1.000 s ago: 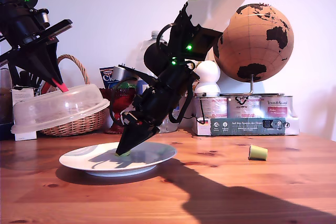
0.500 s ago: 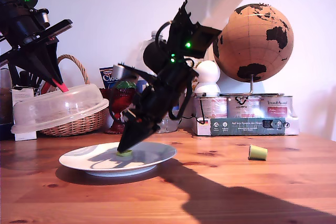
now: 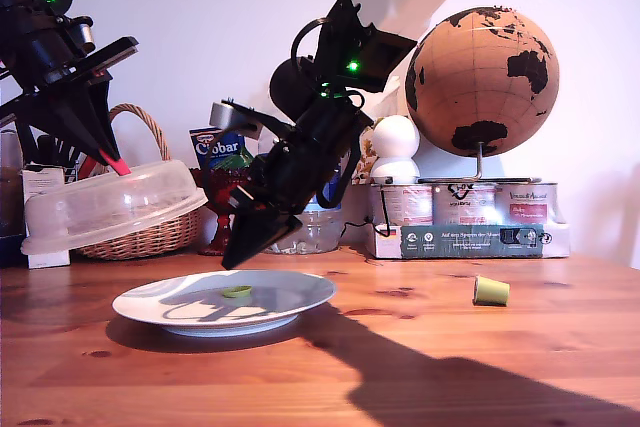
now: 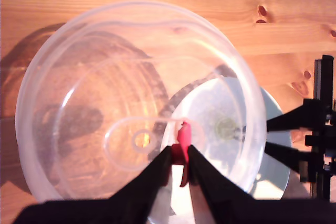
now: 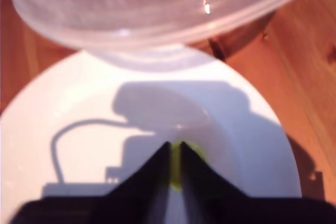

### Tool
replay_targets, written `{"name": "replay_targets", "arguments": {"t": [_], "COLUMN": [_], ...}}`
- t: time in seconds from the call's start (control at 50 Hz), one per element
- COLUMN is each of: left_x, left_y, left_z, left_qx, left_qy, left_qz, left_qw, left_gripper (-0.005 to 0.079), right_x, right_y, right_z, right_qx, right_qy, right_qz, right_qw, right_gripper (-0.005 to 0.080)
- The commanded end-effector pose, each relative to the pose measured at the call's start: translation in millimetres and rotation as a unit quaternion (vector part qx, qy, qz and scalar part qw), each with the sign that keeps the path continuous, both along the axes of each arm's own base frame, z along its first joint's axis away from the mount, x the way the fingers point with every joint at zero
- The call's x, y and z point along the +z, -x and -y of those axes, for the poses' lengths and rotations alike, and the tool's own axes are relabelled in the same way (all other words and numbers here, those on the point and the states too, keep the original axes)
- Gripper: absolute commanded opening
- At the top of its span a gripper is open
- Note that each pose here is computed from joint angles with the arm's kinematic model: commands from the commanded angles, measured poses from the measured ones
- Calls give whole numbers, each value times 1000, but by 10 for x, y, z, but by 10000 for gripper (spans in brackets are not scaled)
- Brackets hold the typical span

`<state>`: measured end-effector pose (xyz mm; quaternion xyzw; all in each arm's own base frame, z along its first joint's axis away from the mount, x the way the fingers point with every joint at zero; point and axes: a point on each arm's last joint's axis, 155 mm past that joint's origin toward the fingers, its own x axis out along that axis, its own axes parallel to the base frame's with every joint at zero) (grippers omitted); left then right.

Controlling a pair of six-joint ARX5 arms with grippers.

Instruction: Lift the plastic dome with your left arm while removing the green coffee capsule from the plate using your right arm.

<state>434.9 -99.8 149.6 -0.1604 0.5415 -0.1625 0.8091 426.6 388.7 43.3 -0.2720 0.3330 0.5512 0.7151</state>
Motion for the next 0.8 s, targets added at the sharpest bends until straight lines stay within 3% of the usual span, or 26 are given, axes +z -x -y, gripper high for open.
{"name": "replay_targets", "arguments": {"t": [0.0, 0.54, 0.78], "left_x": [160, 161, 167], "left_y": [-29, -27, -26], "left_z": [29, 31, 43], "left_qx": [-7, -7, -9], "left_qy": [4, 5, 8], "left_qz": [23, 23, 23], "left_qw": [1000, 1000, 1000], "left_gripper": [-22, -22, -22], "right_x": [-93, -255, -268], "right_y": [37, 70, 72], "right_z": [0, 38, 37], "right_qx": [4, 12, 12], "right_qy": [7, 20, 20], "right_qz": [-7, -17, -18], "right_qw": [1000, 1000, 1000], "right_gripper": [182, 185, 253]}}
